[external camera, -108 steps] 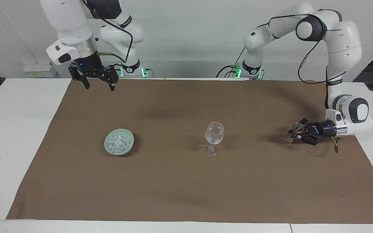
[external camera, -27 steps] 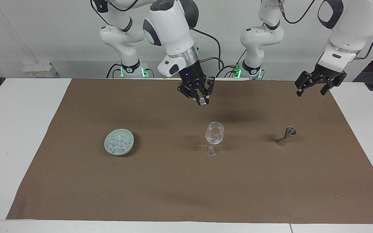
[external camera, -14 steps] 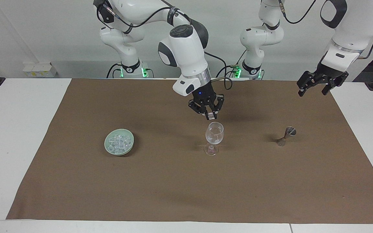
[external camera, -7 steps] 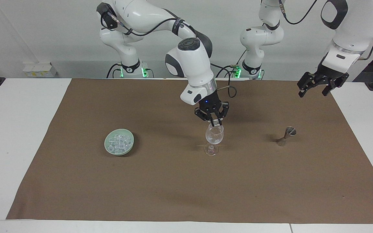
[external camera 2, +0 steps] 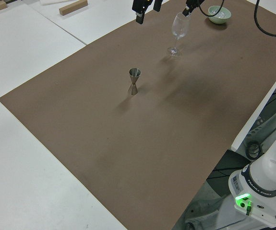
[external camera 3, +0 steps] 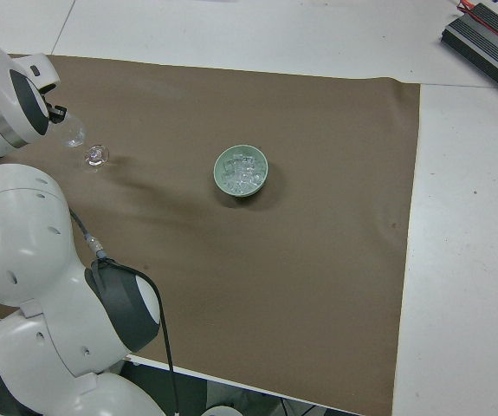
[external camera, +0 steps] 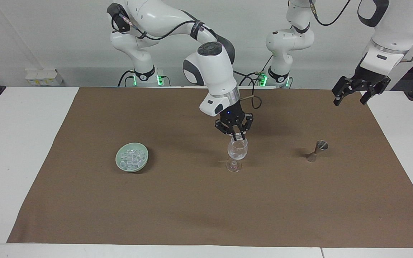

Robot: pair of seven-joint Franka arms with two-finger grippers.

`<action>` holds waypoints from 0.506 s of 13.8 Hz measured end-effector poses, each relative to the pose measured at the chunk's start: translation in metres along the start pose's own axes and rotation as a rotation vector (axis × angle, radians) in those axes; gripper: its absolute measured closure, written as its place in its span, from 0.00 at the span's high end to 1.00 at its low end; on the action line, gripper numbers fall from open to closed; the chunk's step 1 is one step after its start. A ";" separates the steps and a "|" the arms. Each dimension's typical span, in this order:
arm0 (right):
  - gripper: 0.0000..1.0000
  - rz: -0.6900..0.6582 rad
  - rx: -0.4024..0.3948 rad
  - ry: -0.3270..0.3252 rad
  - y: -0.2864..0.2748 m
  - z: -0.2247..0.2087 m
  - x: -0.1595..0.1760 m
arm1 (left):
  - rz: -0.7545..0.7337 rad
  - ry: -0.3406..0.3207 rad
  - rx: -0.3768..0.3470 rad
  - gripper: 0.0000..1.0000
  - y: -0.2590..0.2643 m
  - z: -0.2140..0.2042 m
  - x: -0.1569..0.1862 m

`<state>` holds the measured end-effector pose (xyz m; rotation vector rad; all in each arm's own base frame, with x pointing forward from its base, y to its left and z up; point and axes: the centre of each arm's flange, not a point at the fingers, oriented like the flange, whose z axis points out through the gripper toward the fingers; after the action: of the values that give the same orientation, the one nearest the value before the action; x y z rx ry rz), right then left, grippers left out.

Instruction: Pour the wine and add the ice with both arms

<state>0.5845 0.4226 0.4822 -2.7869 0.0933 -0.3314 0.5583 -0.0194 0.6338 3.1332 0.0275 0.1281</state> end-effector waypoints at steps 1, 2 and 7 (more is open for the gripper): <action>0.27 0.000 0.000 0.000 0.000 0.000 0.000 | 0.000 -0.003 0.000 1.00 0.000 0.002 0.001; 0.27 0.000 0.000 0.000 0.000 0.000 0.000 | 0.000 -0.006 0.000 1.00 0.000 0.003 0.001; 0.27 -0.001 0.001 0.001 -0.001 0.000 0.000 | -0.001 -0.025 -0.002 1.00 -0.001 0.014 0.006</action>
<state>0.5842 0.4232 0.4826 -2.7854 0.0922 -0.3333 0.5655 -0.0187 0.6200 3.1319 0.0289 0.0895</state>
